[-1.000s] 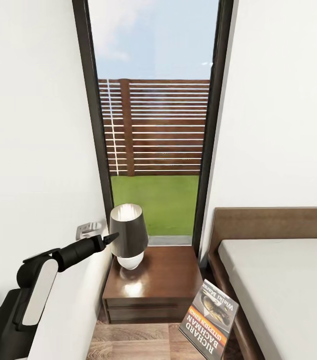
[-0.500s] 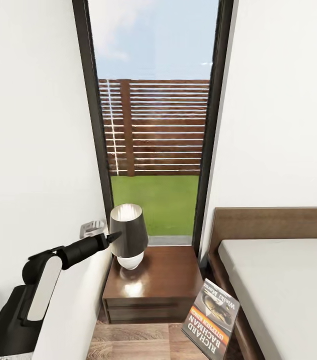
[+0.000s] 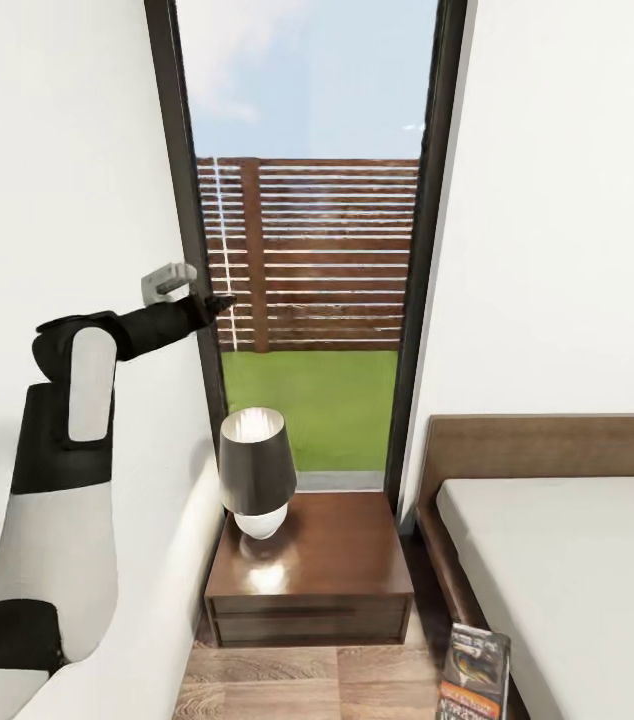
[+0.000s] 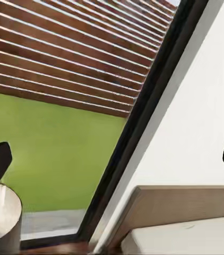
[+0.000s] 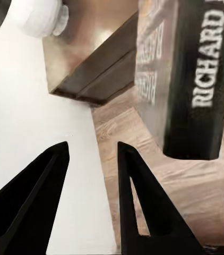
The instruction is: In the bedroom, move the book from the bed onto either nightstand, and place the two sandals side by side next to the bed.
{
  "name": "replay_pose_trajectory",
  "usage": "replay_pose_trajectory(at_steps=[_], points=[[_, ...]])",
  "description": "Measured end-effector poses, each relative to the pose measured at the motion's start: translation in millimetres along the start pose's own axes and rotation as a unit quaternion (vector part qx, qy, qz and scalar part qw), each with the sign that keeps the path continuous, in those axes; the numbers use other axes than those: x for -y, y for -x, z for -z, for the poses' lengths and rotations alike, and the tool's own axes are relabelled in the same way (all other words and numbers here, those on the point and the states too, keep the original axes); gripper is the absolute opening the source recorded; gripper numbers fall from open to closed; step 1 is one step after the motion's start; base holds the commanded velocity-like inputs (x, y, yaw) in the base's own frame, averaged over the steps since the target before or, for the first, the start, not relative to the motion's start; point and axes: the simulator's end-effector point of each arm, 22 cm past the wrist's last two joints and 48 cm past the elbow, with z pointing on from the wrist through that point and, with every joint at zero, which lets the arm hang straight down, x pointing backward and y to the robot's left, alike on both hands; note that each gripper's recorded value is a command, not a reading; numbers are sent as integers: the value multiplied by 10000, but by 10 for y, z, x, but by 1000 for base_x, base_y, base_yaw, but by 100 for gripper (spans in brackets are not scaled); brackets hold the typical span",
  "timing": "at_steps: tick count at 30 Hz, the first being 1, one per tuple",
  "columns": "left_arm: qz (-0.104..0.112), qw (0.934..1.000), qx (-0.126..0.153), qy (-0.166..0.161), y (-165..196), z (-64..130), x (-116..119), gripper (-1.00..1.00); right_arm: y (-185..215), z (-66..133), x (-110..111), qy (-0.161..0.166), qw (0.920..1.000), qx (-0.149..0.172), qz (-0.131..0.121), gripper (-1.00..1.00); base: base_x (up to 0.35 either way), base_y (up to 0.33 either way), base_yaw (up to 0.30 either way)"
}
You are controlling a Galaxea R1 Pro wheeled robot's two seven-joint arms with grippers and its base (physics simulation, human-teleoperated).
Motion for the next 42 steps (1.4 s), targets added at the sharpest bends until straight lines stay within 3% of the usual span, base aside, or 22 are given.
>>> replay_pose_trajectory(at_steps=[2, 4, 8, 15, 19, 26, 34, 42], points=[[-41, 9997, 130, 213, 136, 14, -55, 100, 89, -38, 52, -206, 9997, 13, 112, -100, 0, 0, 0], [-71, 9986, 262, 454, 267, 33, -122, 100, 292, -46, 136, -453, 9986, 221, 130, -100, 0, 0, 0], [-143, 9931, 642, 969, 663, 131, -228, 100, 617, -101, 166, -817, 9947, 435, 452, -100, 0, 0, 0], [-347, 9882, 875, 1206, 947, 202, -140, 100, 885, -152, 116, -1091, 9879, 527, 969, -100, 0, 0, 0], [-592, 9867, 833, 1266, 928, 165, -15, 100, 919, -185, 72, -1117, 9862, 521, 1105, -100, 0, 0, 0], [-713, 9758, 904, 1861, 974, 247, -129, 100, 925, -269, -103, -981, 9828, 412, 1508, -100, 0, 0, 0], [-751, 9727, 958, 1976, 1006, 287, -131, 100, 1002, -301, -216, -906, 9809, 467, 1657, -100, 0, 0, 0], [-813, 9717, 1151, 1896, 1215, 339, 20, 100, 1154, -339, -442, -738, 9804, 491, 1760, -100, 0, 0, 0]])
